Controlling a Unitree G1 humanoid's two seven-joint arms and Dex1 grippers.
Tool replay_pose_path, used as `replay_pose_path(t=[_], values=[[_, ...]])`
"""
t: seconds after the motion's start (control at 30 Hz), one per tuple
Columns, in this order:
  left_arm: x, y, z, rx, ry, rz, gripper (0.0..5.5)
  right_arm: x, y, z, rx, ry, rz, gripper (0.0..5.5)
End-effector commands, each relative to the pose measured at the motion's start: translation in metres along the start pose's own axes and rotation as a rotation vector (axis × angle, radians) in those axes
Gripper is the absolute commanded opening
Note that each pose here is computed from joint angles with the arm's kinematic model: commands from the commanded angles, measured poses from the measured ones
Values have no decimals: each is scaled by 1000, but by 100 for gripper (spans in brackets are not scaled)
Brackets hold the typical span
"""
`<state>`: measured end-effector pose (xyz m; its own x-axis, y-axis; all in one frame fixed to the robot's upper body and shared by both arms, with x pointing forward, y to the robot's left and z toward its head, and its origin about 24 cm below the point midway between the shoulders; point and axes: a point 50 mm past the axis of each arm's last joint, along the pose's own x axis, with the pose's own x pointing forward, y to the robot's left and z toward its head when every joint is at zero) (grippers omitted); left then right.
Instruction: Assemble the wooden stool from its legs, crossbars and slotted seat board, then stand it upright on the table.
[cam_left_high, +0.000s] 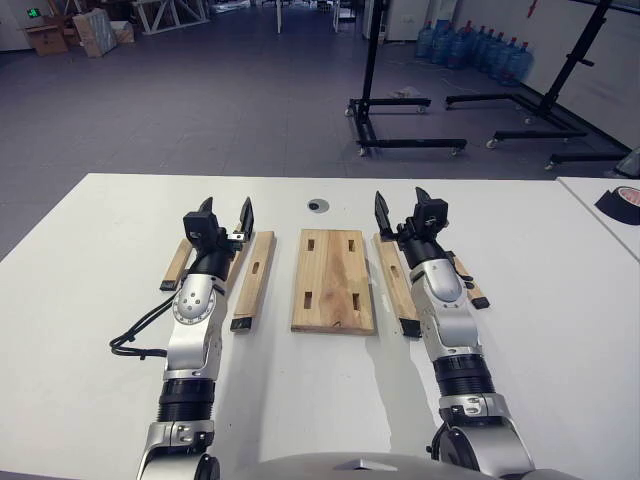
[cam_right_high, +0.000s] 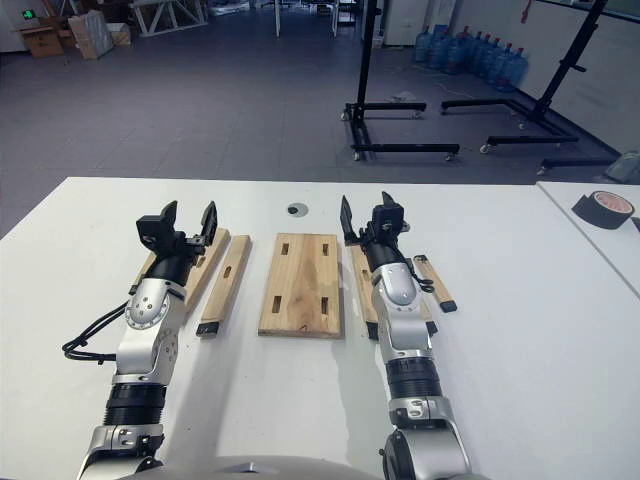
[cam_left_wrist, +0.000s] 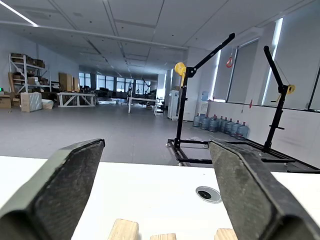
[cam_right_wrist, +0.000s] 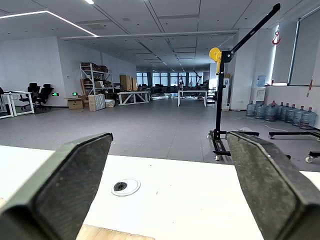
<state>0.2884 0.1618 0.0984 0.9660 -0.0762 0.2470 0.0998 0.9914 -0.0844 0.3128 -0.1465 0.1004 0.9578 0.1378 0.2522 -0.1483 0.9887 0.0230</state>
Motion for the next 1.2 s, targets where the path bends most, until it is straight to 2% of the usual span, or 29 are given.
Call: replay_pose_path(t=[0.03,0.4,0.73,1.2], values=[[3,-2,2,-4,-4,41,380,-3,-5,-2,-13,25,-1,416],[6,2,-7,161,27,223,380,7,-6,0,-46,40,52,416],[11,-5,-3,116,15,40,380,1,2,-6,31,34,-2,416],[0,-8,-7,36,10,51,380,2,-3,-1,27,39,-5,416]])
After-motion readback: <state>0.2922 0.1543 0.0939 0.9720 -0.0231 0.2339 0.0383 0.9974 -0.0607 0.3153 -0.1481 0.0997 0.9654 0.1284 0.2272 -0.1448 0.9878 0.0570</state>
